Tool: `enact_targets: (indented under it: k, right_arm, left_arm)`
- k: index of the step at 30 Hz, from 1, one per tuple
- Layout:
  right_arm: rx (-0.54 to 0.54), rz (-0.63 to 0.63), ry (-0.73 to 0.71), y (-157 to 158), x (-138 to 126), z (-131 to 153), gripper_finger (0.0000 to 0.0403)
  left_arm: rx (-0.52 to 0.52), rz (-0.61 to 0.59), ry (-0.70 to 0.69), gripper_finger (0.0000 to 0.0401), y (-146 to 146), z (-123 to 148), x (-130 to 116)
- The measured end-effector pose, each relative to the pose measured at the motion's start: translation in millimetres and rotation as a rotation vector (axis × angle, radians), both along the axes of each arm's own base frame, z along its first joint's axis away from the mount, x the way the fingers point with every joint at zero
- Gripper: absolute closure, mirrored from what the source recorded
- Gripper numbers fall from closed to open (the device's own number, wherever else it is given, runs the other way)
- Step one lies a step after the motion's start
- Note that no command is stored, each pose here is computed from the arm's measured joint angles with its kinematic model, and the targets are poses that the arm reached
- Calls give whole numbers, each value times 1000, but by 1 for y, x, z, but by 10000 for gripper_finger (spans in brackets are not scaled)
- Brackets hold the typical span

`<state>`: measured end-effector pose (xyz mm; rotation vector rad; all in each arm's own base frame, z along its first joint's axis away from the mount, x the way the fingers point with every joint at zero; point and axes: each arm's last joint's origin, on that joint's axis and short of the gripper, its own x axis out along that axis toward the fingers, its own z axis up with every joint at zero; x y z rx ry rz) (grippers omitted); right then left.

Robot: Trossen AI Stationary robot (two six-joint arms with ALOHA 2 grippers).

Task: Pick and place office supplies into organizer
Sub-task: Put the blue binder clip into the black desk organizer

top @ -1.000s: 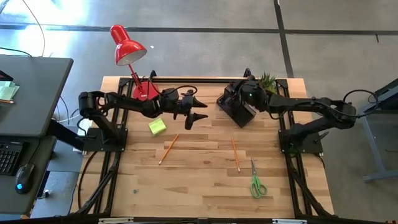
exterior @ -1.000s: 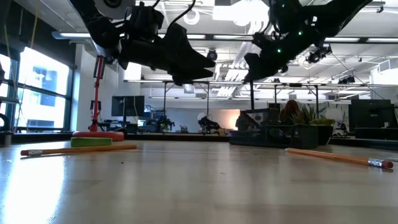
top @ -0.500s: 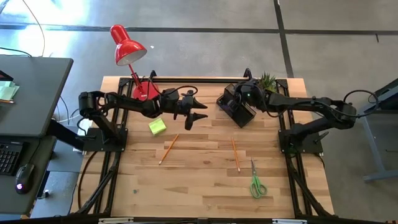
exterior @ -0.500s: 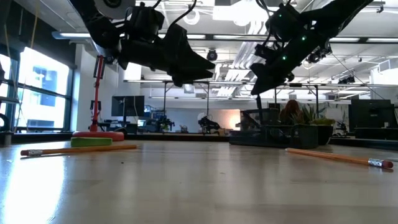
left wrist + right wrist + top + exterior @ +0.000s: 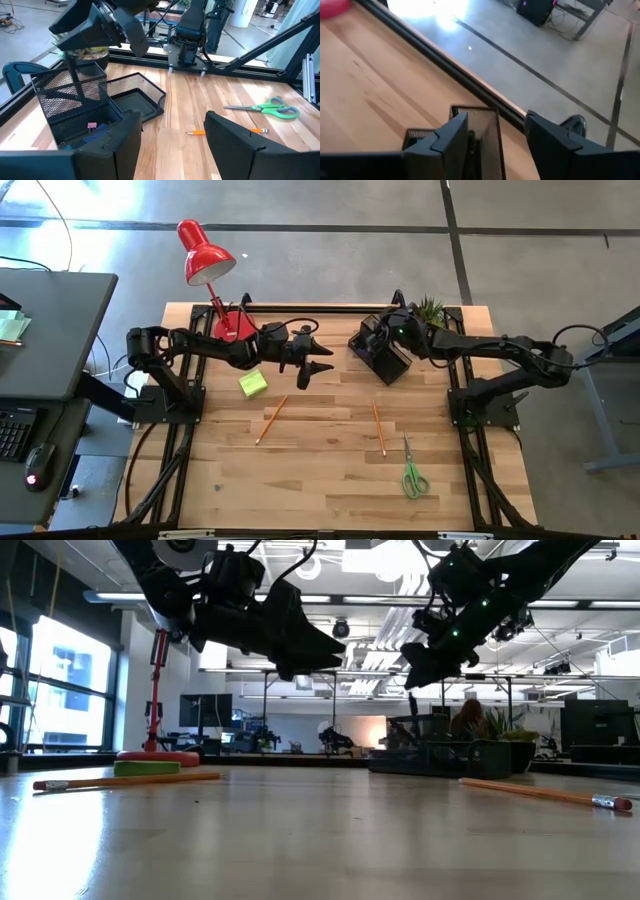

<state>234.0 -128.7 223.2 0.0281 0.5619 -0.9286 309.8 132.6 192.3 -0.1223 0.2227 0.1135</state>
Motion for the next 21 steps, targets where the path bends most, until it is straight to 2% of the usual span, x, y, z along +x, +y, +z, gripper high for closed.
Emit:
enact_targets:
  k: [5, 11, 16, 21]
  right_arm:
    - [19, 74, -54, -3, 7, -2, 219]
    - [119, 45, 71, -12, 12, -36, 238]
    - [140, 43, 103, -11, 14, -45, 255]
    - [45, 74, -2, 0, 14, -15, 268]
  left_arm:
    - [0, 0, 0, 202, 0, 0, 0]
    - [-8, -3, 4, 202, 0, -1, 0]
    - [-7, -5, 14, 201, 0, -1, 0]
    - [-7, -5, 14, 201, 0, -2, 0]
